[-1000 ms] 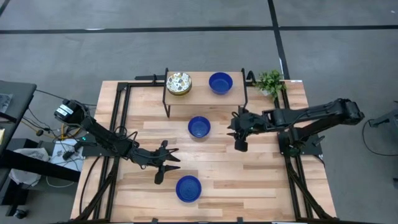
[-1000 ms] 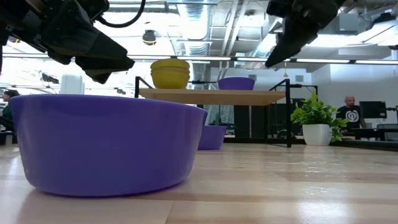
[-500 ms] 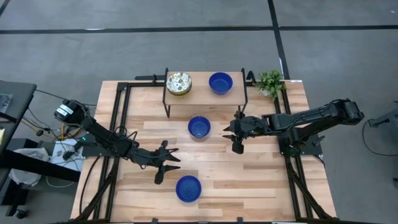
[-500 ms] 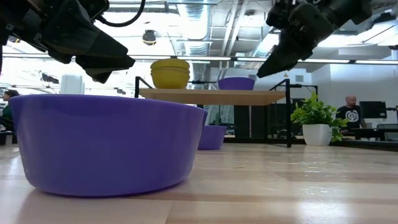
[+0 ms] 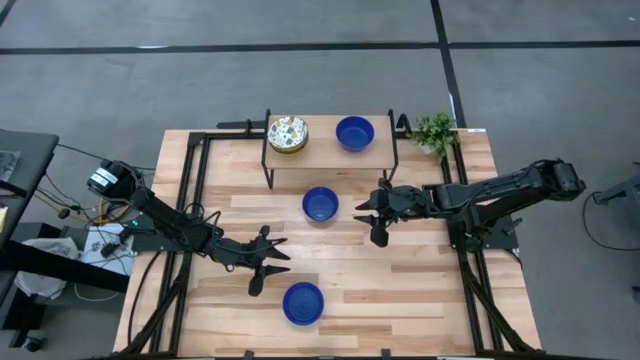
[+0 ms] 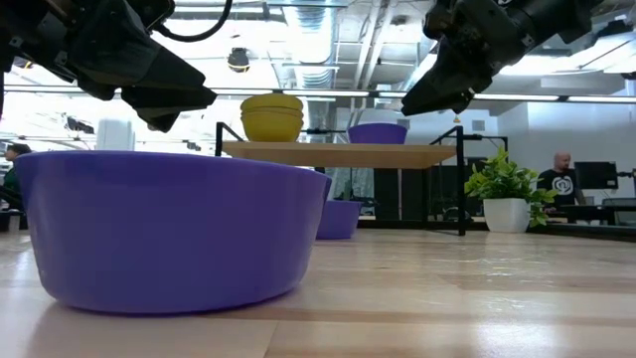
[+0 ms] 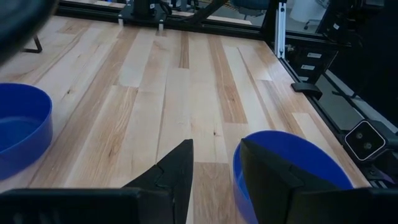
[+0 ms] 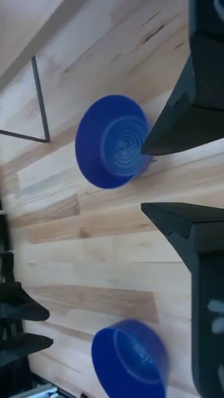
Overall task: Pick & Place Mini bowls
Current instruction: Put the top blue bowl on top of the blue bowl on the shelf
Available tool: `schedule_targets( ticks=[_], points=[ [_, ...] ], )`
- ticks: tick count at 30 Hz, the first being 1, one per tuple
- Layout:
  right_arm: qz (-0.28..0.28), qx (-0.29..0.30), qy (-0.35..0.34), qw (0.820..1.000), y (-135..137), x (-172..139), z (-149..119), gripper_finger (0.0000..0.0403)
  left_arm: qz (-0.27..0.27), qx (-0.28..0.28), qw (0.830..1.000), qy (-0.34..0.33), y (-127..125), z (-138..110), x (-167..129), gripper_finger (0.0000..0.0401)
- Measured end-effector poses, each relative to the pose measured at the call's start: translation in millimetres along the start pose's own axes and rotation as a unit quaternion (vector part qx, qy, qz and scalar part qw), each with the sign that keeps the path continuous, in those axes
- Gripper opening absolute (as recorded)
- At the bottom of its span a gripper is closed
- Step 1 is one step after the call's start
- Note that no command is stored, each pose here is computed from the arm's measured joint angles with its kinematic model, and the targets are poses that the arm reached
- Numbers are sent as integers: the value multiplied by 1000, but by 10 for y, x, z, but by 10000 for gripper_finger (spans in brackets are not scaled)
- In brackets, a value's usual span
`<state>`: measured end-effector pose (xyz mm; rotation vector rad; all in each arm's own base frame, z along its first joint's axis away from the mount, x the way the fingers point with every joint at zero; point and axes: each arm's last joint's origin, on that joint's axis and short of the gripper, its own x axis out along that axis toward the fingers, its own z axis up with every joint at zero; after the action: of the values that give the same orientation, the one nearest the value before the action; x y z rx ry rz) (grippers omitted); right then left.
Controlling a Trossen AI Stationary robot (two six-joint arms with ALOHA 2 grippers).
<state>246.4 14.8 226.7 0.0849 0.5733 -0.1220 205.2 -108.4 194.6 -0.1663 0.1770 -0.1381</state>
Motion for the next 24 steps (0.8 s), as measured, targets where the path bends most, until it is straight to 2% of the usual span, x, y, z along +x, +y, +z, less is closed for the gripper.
schedule_targets(
  ticks=[16, 24],
  points=[
    [0, 0, -1, 1000, 0, 0, 3, 122, -1, -1, 1000, -3, -2, 6, 0, 131],
    [4, 5, -27, 1000, 8, -2, 55, 122, -1, -1, 1000, -3, -2, 7, 0, 131]
  ],
)
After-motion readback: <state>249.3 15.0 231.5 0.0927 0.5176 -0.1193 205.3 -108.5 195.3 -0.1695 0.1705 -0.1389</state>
